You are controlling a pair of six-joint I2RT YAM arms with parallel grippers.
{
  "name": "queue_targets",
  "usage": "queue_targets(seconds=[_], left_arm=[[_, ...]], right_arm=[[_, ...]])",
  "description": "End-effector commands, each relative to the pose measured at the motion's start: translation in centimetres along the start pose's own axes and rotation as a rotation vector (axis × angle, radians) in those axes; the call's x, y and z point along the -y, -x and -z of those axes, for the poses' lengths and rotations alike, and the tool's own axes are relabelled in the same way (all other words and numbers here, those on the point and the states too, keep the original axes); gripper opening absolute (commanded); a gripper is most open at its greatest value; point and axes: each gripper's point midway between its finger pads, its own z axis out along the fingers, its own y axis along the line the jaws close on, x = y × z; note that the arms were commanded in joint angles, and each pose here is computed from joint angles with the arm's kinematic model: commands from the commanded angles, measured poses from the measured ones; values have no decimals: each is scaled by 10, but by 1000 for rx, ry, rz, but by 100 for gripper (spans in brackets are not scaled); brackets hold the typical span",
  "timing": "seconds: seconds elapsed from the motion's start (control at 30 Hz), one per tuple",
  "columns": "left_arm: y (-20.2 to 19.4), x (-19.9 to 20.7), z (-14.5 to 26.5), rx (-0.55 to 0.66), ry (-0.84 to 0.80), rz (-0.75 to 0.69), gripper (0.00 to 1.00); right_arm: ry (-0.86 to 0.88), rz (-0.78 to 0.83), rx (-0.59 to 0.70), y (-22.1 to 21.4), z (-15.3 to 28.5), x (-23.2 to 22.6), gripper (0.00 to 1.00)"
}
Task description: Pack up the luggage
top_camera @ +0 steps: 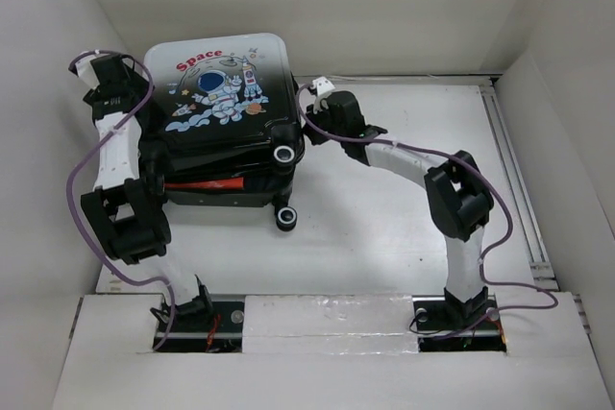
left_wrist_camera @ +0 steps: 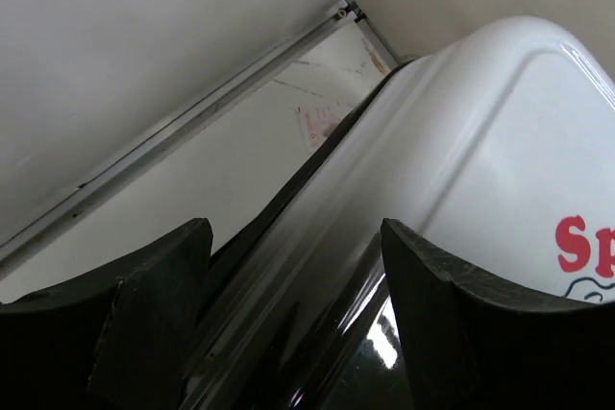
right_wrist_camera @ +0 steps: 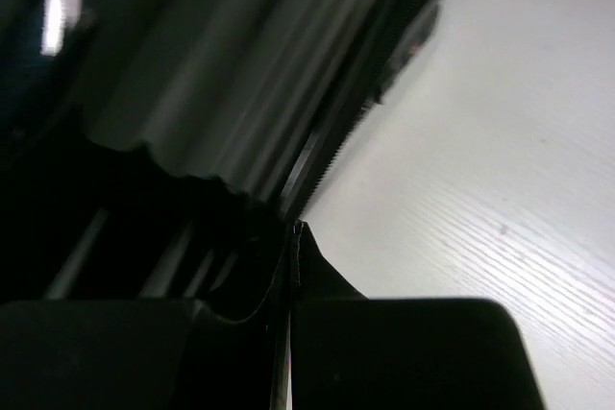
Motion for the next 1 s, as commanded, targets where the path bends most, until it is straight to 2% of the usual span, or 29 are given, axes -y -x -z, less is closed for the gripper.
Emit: queue_targets(seconds=[0.0, 0.07, 0.1, 0.13, 0.17, 0.2, 0.27, 0.3, 0.33, 0.4, 0.5, 0.63, 0.7, 0.77, 0.83, 0.9, 0.97], left_arm=[[-13, 4, -4, -40, -31, -40, 67], [-25, -2, -12, -85, -4, -52, 65], [-30, -23, -16, -82, 103, -58, 61], [-24, -33, -15, -45, 159, -46, 58], [-35, -49, -13, -44, 201, -55, 58], [0, -47, 3, 65, 159, -4, 58], [18, -36, 24, 132, 62, 50, 58], [19, -37, 32, 154, 29, 63, 60], [45, -23, 57, 226, -38, 86, 63], [71, -9, 80, 276, -87, 130, 69], [89, -16, 95, 309, -25, 139, 77], [72, -43, 72, 236, 125, 87, 77], [58, -57, 60, 206, 188, 57, 68], [41, -59, 52, 166, 166, 10, 62], [15, -64, 35, 77, 184, -1, 55], [-3, -68, 22, 16, 199, -9, 54], [-17, -71, 16, -20, 200, -17, 54]], right_arm=[[116, 35, 126, 35, 3, -45, 0], [157, 34, 132, 29, 5, -57, 0], [189, 43, 149, 30, 9, -71, 0], [195, 44, 126, 16, 11, -75, 0], [204, 47, 126, 12, 14, -80, 0], [217, 52, 149, 19, 24, -87, 0], [214, 48, 157, 9, 33, -94, 0], [216, 49, 170, 15, 41, -95, 0], [204, 39, 183, 18, 45, -93, 0], [199, 41, 183, 9, 54, -95, 0], [184, 30, 203, 11, 64, -95, 0], [116, 25, 188, 17, 69, -69, 0], [73, 22, 215, 32, 82, -47, 0], [47, 26, 237, 44, 91, -33, 2], [42, 20, 241, 54, 94, -19, 4], [67, 27, 212, 50, 80, -18, 5], [89, 41, 222, 66, 71, -22, 5]])
